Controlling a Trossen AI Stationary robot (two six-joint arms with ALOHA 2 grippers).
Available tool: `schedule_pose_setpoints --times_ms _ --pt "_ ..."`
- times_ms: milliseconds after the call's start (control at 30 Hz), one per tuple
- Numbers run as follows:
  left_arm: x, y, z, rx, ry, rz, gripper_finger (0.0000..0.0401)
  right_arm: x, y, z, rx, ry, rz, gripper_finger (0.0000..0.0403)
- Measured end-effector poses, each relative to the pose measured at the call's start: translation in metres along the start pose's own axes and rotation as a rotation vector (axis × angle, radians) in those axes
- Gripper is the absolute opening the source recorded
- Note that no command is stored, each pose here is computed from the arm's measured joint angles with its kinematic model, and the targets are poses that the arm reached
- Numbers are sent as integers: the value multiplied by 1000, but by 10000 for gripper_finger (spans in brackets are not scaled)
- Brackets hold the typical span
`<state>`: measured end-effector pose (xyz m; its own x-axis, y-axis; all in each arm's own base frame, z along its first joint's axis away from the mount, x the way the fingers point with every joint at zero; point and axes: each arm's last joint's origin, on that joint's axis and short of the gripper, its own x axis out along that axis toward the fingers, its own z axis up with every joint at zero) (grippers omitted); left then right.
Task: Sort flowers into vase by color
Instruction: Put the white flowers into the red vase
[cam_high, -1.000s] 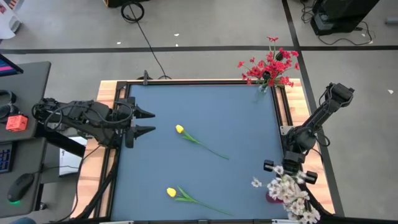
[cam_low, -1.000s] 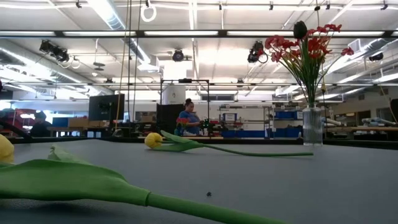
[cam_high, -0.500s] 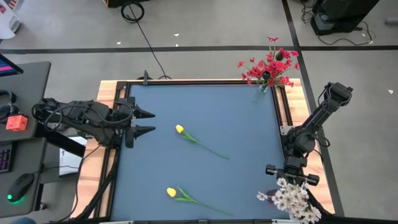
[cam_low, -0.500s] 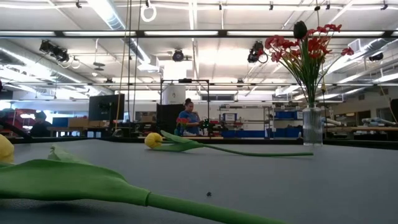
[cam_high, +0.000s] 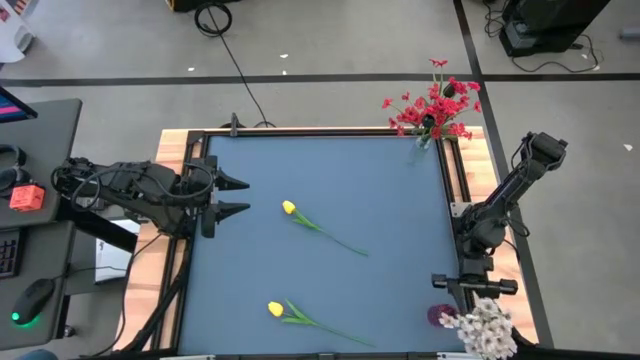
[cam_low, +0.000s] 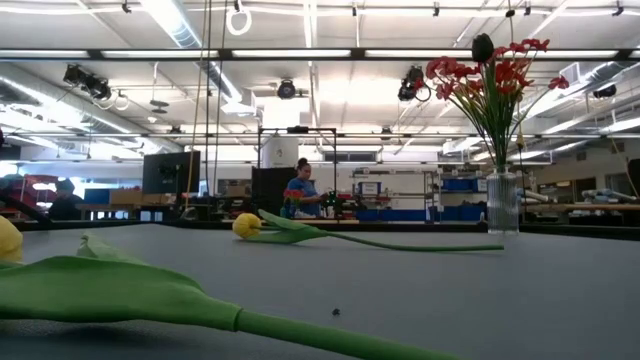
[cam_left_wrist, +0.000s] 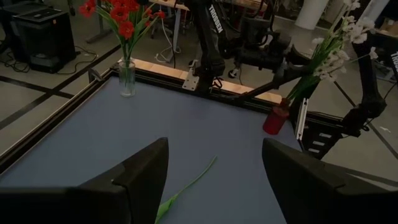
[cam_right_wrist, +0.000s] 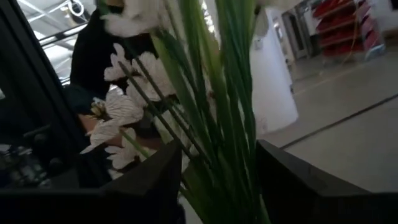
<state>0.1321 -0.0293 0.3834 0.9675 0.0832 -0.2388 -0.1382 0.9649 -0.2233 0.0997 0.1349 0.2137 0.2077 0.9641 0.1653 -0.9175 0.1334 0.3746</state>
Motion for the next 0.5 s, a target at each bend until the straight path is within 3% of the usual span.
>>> schedule_pose_setpoints --times_ms 233,500 --pt "0 0 0 0 0 0 266 -3 -5 0 22 28 -2 209" --pt "0 0 0 0 0 0 266 -11 -2 12 -26 -45 10 209"
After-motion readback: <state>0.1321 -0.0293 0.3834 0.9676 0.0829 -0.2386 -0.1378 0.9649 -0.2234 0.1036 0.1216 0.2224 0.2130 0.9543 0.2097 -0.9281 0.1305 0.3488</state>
